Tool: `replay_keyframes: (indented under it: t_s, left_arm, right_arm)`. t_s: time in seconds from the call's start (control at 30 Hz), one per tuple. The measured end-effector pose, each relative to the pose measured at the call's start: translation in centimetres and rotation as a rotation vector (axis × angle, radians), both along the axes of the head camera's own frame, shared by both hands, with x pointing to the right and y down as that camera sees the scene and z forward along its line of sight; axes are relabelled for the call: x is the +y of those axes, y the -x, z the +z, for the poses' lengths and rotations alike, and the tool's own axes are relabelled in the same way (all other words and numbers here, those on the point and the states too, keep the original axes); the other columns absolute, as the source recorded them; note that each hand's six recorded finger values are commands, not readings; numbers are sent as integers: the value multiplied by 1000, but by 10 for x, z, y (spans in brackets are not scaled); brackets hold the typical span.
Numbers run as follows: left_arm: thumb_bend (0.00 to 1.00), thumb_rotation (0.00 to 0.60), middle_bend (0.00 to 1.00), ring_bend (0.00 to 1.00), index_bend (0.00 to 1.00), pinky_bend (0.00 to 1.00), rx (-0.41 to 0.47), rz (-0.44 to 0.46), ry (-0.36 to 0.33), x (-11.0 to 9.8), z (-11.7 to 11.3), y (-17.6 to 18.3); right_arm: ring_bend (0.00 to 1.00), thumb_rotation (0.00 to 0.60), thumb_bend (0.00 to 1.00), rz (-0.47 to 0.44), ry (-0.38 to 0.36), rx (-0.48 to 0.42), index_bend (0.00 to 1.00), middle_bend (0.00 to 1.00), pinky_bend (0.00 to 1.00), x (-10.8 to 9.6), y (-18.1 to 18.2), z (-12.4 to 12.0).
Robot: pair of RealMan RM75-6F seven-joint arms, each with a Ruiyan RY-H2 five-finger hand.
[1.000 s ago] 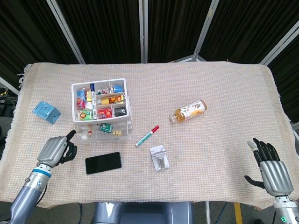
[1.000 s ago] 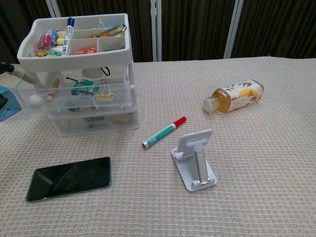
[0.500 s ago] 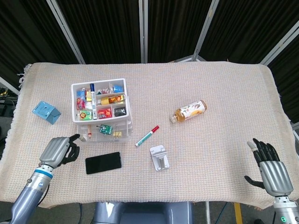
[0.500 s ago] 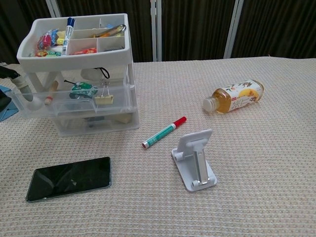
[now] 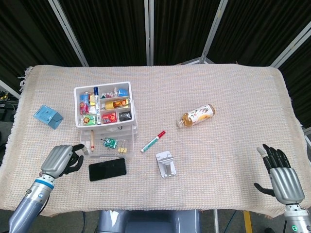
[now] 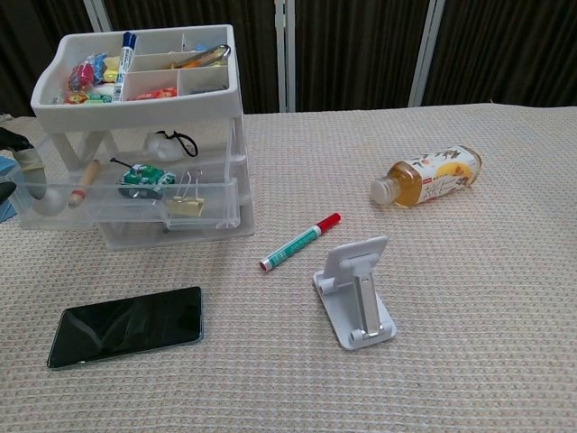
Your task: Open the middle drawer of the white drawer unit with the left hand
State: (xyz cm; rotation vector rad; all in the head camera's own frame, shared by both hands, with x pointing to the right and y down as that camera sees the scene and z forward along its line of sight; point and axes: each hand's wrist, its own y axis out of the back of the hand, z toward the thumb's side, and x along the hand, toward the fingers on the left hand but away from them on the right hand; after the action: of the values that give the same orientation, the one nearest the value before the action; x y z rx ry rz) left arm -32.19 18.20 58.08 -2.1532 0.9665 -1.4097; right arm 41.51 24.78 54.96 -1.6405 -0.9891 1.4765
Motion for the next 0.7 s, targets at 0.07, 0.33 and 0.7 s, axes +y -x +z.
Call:
replay_keyframes:
  t_s: [0.07, 0.33, 0.7]
  left_arm:
    - [647, 600, 851, 876, 488, 656, 2, -1, 4, 0, 1, 1]
    - [540, 600, 851, 876, 335, 656, -5, 0, 17, 1, 4, 4]
    - [506, 600, 851, 876, 356, 656, -6, 34, 42, 5, 3, 4]
  right_arm:
    - [0, 600, 0, 1, -1, 0, 0, 0, 0, 0, 0, 0]
    - [0, 600, 0, -3, 4, 4, 0, 0, 0, 1, 0, 1]
    - [0, 600, 0, -3, 1, 3, 0, 0, 0, 1, 1, 1]
